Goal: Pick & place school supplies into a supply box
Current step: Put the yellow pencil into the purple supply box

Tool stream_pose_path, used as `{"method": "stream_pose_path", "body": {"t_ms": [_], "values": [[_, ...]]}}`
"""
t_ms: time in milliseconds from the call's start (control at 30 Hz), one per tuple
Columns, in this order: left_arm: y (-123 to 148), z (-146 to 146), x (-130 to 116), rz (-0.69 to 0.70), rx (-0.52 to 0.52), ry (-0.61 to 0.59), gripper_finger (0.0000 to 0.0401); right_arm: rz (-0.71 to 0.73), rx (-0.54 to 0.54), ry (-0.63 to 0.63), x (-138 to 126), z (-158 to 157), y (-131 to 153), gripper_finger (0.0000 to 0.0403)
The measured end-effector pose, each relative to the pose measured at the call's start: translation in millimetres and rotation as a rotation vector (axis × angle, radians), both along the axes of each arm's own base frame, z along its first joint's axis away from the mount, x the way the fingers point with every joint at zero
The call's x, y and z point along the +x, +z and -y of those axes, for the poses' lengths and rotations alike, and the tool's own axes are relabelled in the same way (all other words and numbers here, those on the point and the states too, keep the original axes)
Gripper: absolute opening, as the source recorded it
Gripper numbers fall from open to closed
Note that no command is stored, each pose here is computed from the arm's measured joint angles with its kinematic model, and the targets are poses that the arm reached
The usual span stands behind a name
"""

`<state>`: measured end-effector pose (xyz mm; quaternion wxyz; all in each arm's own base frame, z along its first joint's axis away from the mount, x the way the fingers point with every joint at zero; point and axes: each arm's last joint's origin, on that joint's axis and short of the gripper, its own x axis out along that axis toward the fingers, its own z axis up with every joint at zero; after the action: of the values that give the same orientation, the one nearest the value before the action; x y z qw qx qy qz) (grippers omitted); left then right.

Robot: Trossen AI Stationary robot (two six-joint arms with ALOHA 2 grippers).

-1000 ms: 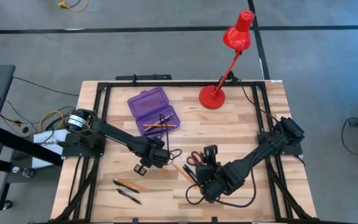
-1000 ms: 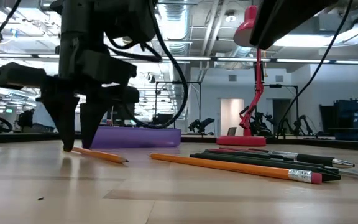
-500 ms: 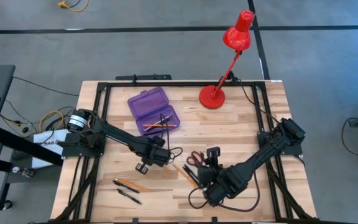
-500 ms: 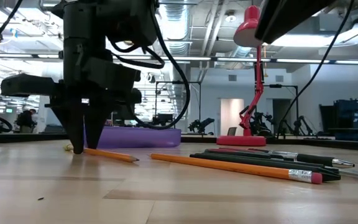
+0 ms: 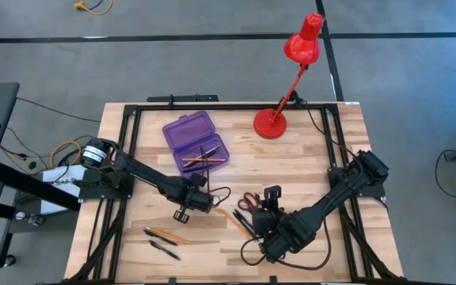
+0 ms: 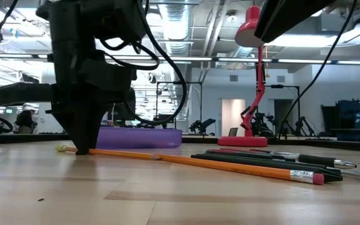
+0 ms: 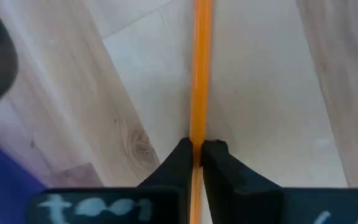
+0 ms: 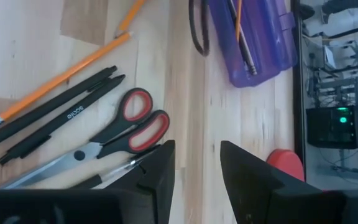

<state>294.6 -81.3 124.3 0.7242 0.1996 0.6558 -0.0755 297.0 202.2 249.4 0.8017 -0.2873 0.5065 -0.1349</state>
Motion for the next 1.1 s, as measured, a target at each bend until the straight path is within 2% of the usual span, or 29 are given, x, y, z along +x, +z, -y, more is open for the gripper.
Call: {"method": "stream_pose_path", "body": {"t_ms": [300, 533, 700, 867, 1100], "values": [[-2, 27, -13, 0.125, 0.226, 0.132, 0.0005, 0.0, 0.0, 0.0, 0, 0, 0, 0.0122], [-1, 57, -35, 0.245, 0.336, 0.259, 0.0005, 0.011, -0.031, -0.002, 0, 1, 1, 0.0122], [3, 68, -54, 0.329, 0.443, 0.343, 0.0005, 0.029, -0.087, -0.008, 0, 4, 2, 0.0122], [17, 70, -60, 0.388, 0.548, 0.402, 0.0005, 0.036, -0.098, -0.022, 2, 8, 2, 0.0122], [48, 66, -54, 0.456, 0.692, 0.403, 0.0005, 0.035, -0.099, -0.041, 6, 14, 2, 0.0122]]}}
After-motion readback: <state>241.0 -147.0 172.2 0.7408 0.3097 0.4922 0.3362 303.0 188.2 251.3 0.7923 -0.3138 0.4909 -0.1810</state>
